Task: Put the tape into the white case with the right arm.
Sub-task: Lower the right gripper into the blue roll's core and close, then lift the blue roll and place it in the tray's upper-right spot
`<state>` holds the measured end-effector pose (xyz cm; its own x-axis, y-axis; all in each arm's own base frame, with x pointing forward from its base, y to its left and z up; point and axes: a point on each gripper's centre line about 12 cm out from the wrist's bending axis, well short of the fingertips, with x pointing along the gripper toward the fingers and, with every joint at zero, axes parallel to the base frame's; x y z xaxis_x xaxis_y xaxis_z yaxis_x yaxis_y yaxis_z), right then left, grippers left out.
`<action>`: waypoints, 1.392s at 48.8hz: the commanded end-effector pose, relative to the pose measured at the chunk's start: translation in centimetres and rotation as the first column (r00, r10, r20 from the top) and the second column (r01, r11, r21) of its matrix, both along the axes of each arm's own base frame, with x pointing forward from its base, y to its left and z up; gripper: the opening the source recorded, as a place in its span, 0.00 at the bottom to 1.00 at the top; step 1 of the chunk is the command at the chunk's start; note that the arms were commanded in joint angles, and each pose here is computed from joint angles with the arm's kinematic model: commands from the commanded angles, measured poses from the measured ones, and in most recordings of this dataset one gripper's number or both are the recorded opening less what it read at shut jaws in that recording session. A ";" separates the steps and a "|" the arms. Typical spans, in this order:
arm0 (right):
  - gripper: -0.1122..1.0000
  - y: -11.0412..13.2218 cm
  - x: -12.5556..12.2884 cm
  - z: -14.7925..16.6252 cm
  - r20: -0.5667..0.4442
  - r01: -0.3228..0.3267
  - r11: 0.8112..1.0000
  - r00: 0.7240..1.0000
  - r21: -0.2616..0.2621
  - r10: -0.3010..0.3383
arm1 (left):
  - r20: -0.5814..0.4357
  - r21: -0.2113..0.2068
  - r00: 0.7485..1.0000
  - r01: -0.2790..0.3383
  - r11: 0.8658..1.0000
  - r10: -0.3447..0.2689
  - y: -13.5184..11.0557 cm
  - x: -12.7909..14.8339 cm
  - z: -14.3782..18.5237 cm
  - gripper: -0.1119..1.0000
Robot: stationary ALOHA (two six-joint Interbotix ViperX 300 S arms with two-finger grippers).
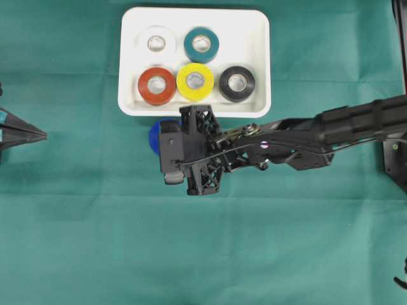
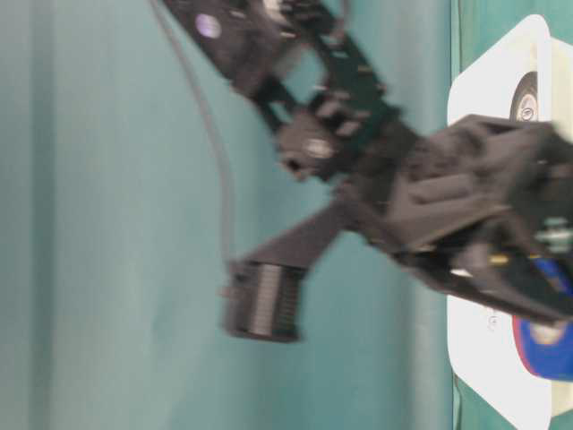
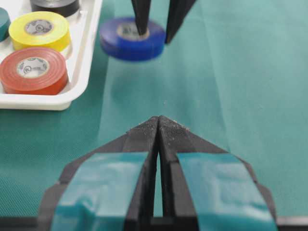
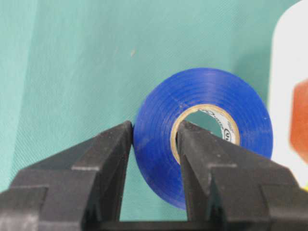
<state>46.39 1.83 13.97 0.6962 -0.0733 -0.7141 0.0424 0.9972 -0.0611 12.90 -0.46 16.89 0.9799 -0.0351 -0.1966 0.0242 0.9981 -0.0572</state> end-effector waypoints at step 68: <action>0.11 -15.5 -1.8 3.8 0.063 0.342 0.940 0.938 -0.010 -0.341 | 0.012 -0.002 1.000 -0.001 1.000 0.001 0.0 0.1 0.4 0.10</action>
<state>44.71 -13.37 15.41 0.6321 -0.3161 -0.7075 0.3776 0.9229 -0.0749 12.91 -0.46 16.91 0.9802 -0.0350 -0.1951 0.0243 0.9981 -0.0572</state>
